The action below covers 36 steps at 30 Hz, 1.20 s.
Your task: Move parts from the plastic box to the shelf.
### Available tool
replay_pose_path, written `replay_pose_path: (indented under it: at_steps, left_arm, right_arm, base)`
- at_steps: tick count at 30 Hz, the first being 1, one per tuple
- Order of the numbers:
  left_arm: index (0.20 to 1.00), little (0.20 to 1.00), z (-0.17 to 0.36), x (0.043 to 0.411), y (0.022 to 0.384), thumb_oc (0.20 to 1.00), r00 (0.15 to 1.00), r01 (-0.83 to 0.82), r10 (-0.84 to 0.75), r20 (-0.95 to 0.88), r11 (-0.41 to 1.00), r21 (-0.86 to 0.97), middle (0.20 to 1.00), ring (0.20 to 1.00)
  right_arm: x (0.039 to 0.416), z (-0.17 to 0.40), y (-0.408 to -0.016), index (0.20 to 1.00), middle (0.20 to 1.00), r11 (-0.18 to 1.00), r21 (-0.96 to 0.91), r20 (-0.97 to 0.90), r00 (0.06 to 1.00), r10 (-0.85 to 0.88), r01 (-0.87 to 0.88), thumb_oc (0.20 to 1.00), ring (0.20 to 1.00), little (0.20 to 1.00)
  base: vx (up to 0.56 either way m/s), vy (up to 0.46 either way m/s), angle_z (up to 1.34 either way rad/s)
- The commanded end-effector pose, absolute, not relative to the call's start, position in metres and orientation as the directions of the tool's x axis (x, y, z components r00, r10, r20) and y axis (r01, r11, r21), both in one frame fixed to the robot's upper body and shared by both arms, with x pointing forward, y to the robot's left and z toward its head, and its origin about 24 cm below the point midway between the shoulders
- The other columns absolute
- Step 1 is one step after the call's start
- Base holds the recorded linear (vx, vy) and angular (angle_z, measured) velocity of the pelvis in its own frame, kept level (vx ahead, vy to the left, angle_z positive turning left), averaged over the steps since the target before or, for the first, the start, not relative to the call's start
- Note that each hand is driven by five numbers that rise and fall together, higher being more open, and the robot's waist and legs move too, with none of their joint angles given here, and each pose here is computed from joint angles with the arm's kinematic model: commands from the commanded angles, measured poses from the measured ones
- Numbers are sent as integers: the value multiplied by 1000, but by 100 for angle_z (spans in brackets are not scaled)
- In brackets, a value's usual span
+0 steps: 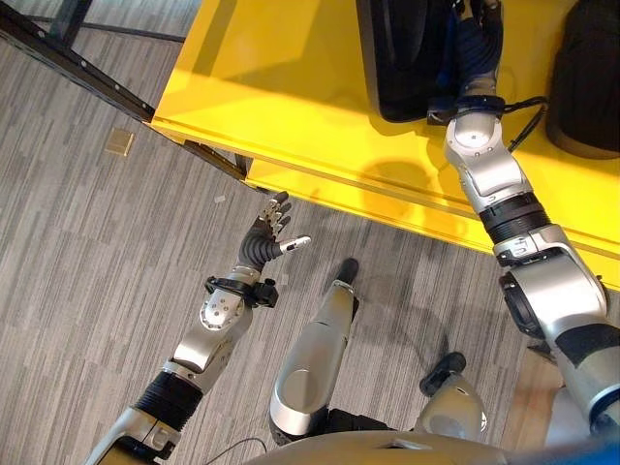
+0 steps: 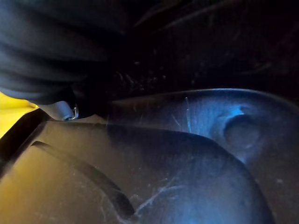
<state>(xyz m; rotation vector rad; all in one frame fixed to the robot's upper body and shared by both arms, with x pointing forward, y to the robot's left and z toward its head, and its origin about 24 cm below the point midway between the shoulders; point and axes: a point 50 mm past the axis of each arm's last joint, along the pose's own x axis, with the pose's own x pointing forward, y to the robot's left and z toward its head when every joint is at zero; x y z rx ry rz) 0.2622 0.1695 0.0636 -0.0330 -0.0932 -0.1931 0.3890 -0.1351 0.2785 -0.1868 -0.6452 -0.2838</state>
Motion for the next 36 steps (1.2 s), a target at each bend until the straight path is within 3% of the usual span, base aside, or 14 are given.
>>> replay_pose_path:
  at_steps: [1,14,36]
  left_arm:
    - [1000,1000,78,262,171,1000,970,180,-170,176,983,-44,1000,1000]
    - [1000,1000,77,264,170,1000,973,170,-159,170,984,-54,1000,1000]
    - [1000,1000,83,265,169,1000,967,182,-170,189,982,-52,1000,1000]
  right_arm:
    - [373,338,-127,200,200,960,53,753,620,-219,274,200,200,200]
    - [372,356,-146,200,200,928,141,753,571,-327,346,200,200,200]
    - [390,362,-169,200,200,874,239,632,616,-471,424,200,200,200]
  base:
    - [-78,77,-11]
    - [-56,26,1]
    - [-4,-1,0]
